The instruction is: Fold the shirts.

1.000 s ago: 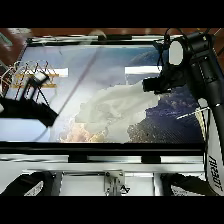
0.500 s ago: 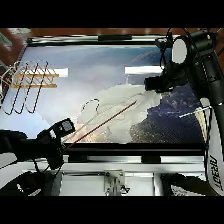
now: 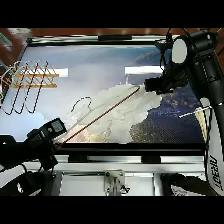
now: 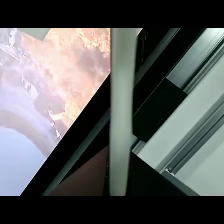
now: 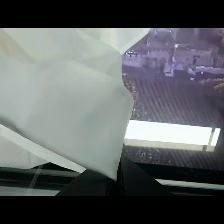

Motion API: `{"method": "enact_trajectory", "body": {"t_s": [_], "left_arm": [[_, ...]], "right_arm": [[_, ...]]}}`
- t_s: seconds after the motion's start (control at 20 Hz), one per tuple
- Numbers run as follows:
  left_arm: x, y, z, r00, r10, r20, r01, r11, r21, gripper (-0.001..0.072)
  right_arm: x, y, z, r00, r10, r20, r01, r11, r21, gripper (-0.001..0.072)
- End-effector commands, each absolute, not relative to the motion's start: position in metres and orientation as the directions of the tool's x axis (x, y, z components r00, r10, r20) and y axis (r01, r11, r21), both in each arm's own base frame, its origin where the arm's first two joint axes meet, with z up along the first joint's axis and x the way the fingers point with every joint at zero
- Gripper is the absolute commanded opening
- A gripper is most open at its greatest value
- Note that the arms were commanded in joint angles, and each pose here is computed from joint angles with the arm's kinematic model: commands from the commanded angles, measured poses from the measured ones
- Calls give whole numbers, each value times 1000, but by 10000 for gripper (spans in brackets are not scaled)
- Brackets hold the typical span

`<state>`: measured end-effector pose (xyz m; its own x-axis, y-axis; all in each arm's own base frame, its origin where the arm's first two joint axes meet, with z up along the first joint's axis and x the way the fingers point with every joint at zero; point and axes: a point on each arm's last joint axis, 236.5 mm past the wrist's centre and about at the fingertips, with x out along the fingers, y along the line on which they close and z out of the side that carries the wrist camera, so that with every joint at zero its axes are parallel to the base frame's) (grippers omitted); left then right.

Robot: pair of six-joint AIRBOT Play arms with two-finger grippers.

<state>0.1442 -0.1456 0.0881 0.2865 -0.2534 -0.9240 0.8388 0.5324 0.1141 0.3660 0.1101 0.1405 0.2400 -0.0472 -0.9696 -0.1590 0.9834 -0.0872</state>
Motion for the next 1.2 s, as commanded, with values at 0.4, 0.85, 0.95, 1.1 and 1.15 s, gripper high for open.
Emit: {"method": "enact_trajectory", "body": {"t_s": [0.4, 0.85, 0.95, 1.1, 1.15], "left_arm": [[171, -196, 38, 309, -280, -909, 832, 542, 116, 52], [181, -204, 9, 255, -227, -940, 847, 522, 104, 51], [184, -210, 2, 248, -226, -942, 841, 533, 94, 51], [180, -217, -5, 215, -235, -948, 842, 536, 58, 52], [179, -223, -2, 213, -264, -941, 843, 537, 40, 51]], "right_arm": [[360, 109, 140, 215, -51, -975, -156, 984, -86, 75], [353, 124, 140, 197, 7, -980, -207, 978, -34, 75], [347, 134, 148, 208, 42, -977, -235, 972, -8, 75], [333, 145, 167, 253, 72, -965, -282, 959, -2, 75], [327, 152, 172, 263, 84, -961, -303, 953, 0, 75]]}}
